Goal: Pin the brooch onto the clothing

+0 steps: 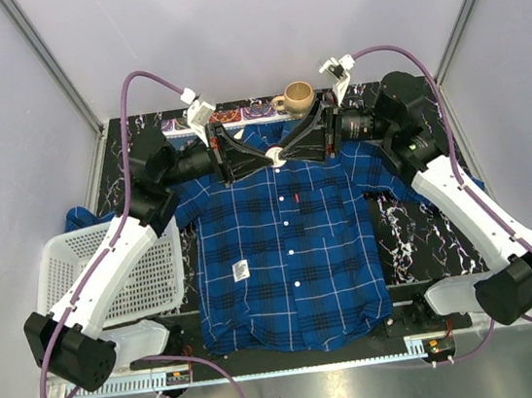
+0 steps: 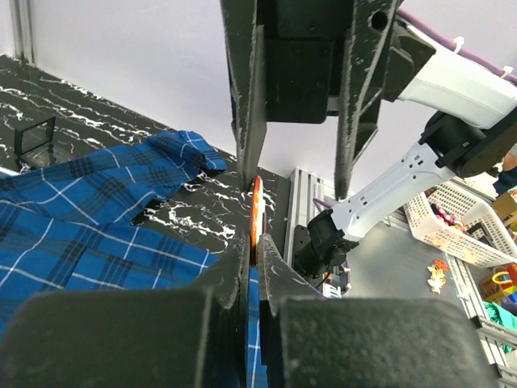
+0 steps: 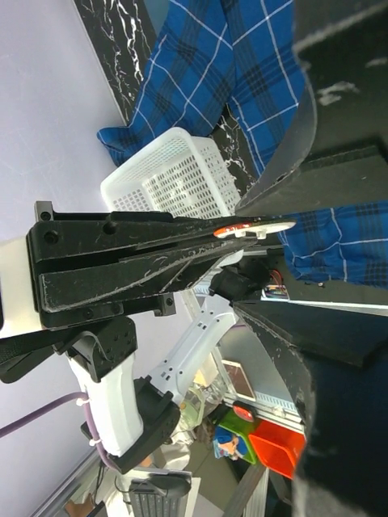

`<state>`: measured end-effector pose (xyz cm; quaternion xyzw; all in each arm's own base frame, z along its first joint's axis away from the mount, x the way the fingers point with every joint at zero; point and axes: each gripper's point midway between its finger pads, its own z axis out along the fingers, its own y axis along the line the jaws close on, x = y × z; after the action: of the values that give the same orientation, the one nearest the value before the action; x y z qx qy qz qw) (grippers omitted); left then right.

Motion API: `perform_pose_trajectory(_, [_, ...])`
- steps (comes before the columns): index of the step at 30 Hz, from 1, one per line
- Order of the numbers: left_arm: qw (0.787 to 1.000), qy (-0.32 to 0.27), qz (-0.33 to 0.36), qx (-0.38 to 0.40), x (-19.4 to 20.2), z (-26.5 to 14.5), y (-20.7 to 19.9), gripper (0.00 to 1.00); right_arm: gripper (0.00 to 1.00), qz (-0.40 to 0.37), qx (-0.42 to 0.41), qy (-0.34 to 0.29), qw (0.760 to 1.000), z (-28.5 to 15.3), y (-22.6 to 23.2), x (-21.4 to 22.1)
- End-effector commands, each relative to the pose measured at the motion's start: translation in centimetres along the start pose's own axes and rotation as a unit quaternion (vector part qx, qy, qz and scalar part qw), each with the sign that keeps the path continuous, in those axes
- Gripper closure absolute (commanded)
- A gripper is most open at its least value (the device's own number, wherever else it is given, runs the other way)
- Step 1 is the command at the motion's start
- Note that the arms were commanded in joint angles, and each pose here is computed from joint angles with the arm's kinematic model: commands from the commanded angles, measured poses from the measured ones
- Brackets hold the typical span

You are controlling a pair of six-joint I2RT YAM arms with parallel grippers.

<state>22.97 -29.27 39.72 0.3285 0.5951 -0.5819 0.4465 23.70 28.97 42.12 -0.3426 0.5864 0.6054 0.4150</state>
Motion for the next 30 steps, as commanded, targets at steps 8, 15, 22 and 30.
perform_pose_trajectory(8, [0.999,-0.026,0.017,-0.024,-2.1,-0.1,-0.5,1.00,0.48,-0.074,0.057,0.019,0.995,1.7,0.2,0.3])
perform_pose_trajectory(15, [0.999,-0.026,0.009,-0.018,-1.9,-0.2,-0.8,1.00,0.62,-0.092,0.065,0.027,0.993,1.7,-0.2,0.4])
perform_pose_trajectory(22, [1.000,-0.025,0.009,-0.006,-1.9,-0.3,-1.2,1.00,0.81,-0.094,0.077,0.043,0.992,1.4,-0.6,1.2])
perform_pose_trajectory(30, [1.000,-0.015,0.007,-0.001,-1.4,-0.4,-1.2,1.00,0.89,-0.131,0.087,0.067,0.985,0.6,-0.9,1.7])
